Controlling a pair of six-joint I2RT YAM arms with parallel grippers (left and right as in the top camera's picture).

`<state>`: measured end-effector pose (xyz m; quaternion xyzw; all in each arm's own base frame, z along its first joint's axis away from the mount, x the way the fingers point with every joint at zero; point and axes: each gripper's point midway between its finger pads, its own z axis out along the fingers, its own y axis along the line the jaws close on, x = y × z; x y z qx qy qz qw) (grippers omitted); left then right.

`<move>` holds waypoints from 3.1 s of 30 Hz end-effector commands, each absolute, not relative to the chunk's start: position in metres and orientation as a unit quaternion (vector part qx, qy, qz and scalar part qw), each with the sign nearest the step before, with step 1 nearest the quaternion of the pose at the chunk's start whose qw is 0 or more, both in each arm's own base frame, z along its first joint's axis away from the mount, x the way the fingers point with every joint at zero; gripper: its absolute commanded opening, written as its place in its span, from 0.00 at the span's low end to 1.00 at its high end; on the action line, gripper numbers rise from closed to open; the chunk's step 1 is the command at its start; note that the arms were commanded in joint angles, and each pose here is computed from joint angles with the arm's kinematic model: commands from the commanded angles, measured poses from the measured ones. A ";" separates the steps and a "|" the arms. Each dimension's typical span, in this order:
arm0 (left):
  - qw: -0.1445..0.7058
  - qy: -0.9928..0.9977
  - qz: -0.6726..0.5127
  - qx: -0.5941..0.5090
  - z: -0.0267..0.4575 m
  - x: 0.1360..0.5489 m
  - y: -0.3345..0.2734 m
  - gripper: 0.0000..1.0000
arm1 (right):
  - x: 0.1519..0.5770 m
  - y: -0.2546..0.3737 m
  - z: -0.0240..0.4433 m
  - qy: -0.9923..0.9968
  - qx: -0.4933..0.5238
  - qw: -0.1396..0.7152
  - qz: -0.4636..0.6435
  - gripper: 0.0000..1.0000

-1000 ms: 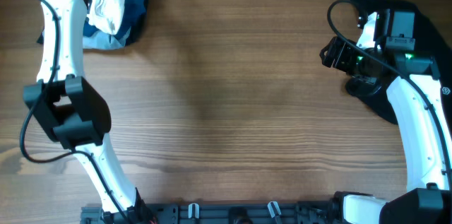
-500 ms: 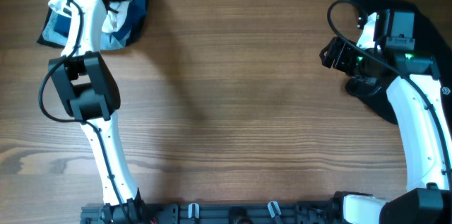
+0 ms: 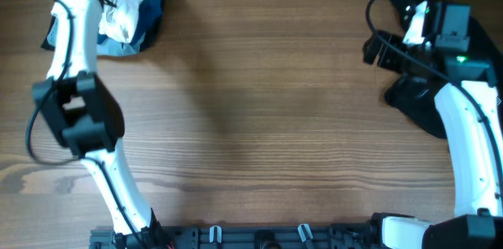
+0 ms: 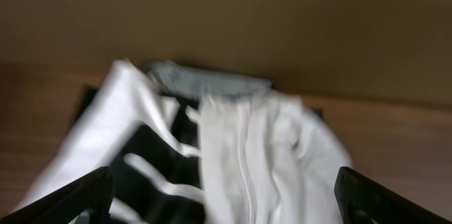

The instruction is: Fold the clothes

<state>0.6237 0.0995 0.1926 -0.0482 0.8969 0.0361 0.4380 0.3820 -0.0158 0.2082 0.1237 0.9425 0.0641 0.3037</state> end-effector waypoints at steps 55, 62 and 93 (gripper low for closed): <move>0.477 0.876 0.041 -0.056 0.303 0.571 0.091 1.00 | 0.246 0.011 0.177 0.704 0.006 0.708 0.061 1.00; 0.477 0.876 0.041 -0.056 0.302 0.571 0.091 1.00 | 0.246 0.011 0.177 0.703 0.039 0.704 0.094 1.00; 0.574 0.816 0.057 -0.044 0.448 0.478 0.062 1.00 | 0.246 0.011 0.177 0.703 0.040 0.703 0.095 1.00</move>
